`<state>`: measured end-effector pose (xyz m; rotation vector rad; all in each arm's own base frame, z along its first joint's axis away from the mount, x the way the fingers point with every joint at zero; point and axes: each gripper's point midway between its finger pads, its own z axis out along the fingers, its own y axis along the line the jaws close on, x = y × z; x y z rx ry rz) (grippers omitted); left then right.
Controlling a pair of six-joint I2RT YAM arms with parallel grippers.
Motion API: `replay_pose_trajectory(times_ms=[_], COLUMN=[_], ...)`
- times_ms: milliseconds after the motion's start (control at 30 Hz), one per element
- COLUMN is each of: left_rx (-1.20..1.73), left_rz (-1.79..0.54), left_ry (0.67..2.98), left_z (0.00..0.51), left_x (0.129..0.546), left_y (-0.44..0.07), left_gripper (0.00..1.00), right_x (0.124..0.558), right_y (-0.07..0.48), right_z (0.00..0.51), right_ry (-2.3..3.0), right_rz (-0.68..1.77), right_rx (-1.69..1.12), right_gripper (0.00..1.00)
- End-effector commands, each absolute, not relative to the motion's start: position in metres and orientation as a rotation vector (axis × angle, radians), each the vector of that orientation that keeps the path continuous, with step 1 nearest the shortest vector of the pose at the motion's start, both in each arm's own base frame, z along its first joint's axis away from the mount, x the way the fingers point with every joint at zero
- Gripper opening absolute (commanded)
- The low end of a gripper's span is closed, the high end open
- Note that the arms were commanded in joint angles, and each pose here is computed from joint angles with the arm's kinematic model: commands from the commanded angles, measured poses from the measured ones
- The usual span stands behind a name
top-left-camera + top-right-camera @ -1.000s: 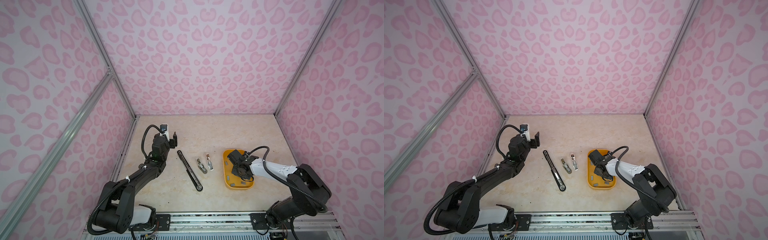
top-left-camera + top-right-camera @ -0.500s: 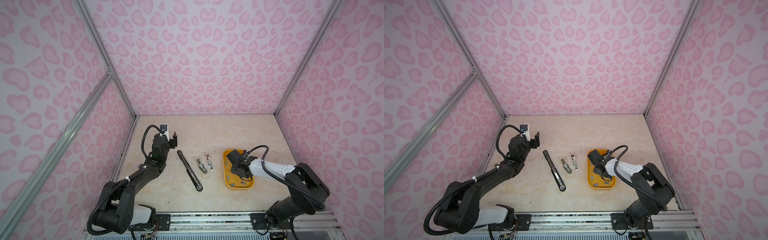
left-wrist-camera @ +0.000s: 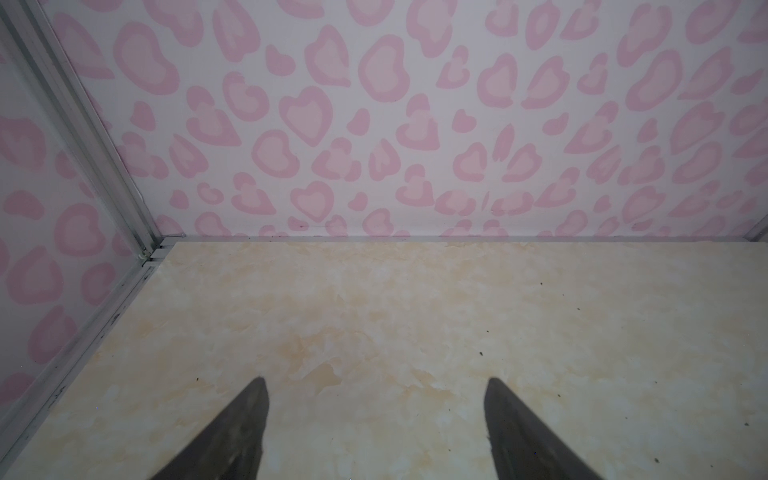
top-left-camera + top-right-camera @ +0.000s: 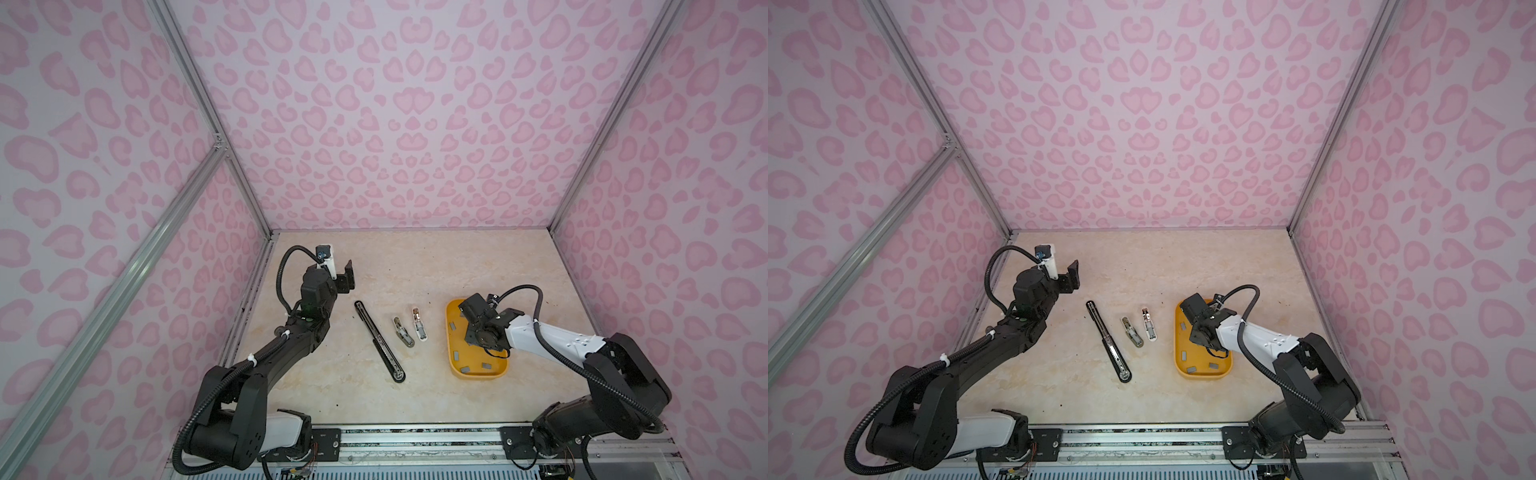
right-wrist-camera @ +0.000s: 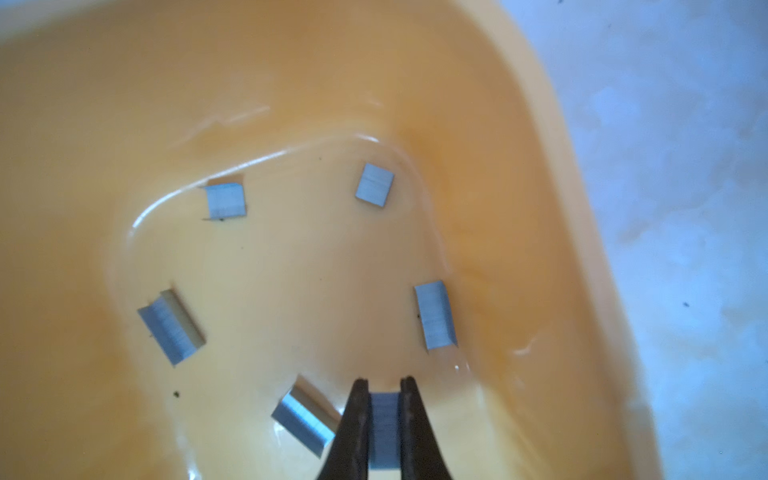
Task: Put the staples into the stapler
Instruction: 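Lift the strip toward the black stapler while the left arm draws back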
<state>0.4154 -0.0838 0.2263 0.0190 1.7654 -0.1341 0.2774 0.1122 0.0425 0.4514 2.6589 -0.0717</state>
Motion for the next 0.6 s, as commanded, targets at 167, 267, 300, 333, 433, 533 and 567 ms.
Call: replay_pose_trajectory(times_ms=[167, 267, 300, 333, 433, 533, 567], left_rx=[-0.136, -0.153, -0.17, -0.183, -0.129, -0.067, -0.052], left_rz=[-0.31, -0.372, -0.378, -0.386, -0.506, -0.627, -0.645], left_ry=[1.832, 1.918, 1.955, 1.986, 2.103, 2.153, 2.148], left_z=[0.239, 0.228, 0.224, 0.22, 0.201, 0.181, 0.177], left_x=[0.377, 0.358, 0.352, 0.346, 0.322, 0.292, 0.281], left_y=[-0.081, -0.085, -0.084, -0.084, -0.101, -0.121, -0.125], left_gripper=[0.85, 0.84, 0.84, 0.84, 0.99, 0.98, 0.98], right_x=[0.294, 0.295, 0.294, 0.293, 0.285, 0.274, 0.271], right_y=[0.133, 0.138, 0.141, 0.143, 0.149, 0.157, 0.158], right_z=[0.078, 0.1, 0.106, 0.11, 0.123, 0.136, 0.141], right_ry=[2.564, 2.494, 2.476, 2.466, 2.429, 2.397, 2.379], right_rz=[0.066, 0.12, 0.145, 0.163, 0.206, 0.26, 0.262], right_rx=[0.182, 0.145, 0.132, 0.123, 0.08, 0.01, -0.011], right_gripper=[0.05, 0.05, 0.05, 0.05, 0.05, 0.04, 0.04])
